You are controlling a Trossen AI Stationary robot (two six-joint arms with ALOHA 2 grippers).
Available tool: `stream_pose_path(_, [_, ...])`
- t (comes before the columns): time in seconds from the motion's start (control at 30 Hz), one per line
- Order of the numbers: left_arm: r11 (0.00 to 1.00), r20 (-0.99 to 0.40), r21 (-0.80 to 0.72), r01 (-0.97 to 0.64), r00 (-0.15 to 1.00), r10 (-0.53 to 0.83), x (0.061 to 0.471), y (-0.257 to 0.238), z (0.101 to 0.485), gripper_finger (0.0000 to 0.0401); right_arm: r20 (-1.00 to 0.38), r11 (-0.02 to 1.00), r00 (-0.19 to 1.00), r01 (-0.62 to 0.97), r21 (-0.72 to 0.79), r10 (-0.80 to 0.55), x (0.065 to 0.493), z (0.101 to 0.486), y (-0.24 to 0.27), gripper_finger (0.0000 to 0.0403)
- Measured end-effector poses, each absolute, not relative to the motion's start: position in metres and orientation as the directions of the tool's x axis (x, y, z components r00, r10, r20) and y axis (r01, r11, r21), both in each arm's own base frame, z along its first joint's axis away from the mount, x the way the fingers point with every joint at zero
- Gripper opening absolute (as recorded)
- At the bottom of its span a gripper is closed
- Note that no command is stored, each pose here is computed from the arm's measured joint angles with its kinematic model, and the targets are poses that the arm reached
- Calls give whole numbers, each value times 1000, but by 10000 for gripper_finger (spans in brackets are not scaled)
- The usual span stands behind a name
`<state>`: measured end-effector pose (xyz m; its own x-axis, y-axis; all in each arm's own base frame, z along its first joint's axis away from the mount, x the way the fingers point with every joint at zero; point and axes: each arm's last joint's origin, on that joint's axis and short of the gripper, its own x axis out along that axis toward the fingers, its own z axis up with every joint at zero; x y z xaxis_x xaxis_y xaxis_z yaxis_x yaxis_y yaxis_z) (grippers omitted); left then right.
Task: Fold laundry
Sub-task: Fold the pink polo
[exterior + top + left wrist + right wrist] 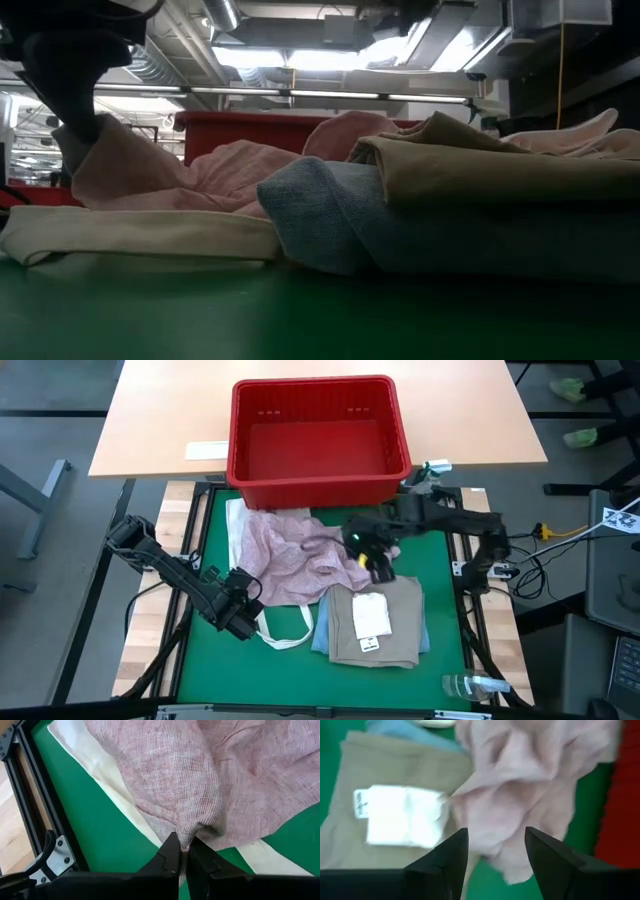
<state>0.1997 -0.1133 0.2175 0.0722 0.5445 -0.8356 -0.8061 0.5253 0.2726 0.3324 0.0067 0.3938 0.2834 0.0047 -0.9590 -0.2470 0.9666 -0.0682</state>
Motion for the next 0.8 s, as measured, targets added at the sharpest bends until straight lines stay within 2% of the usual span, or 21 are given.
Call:
stream_pose_path(0.1, [526, -835, 269, -807, 76, 545, 200, -113, 218, 6, -970, 973, 245, -226, -46, 11, 313, 382, 27, 195])
stream_pose_path(0.27, [528, -826, 260, -808, 97, 555, 201, -113, 218, 6, -969, 982, 248, -177, -69, -23, 296, 346, 53, 195])
stream_pose_path(0.5, [534, -815, 232, -813, 137, 563, 204, -114, 217, 6, -991, 955, 106, -279, -103, -76, 289, 283, 67, 195])
stream_pose_path(0.63, [536, -817, 212, -817, 153, 556, 206, -115, 217, 12, -980, 942, 101, -277, -192, -171, 292, 255, 65, 195])
stream_pose_path(0.8, [538, -818, 198, -819, 164, 551, 207, -116, 217, 16, -919, 887, 159, -249, -390, -360, 294, 247, 59, 195])
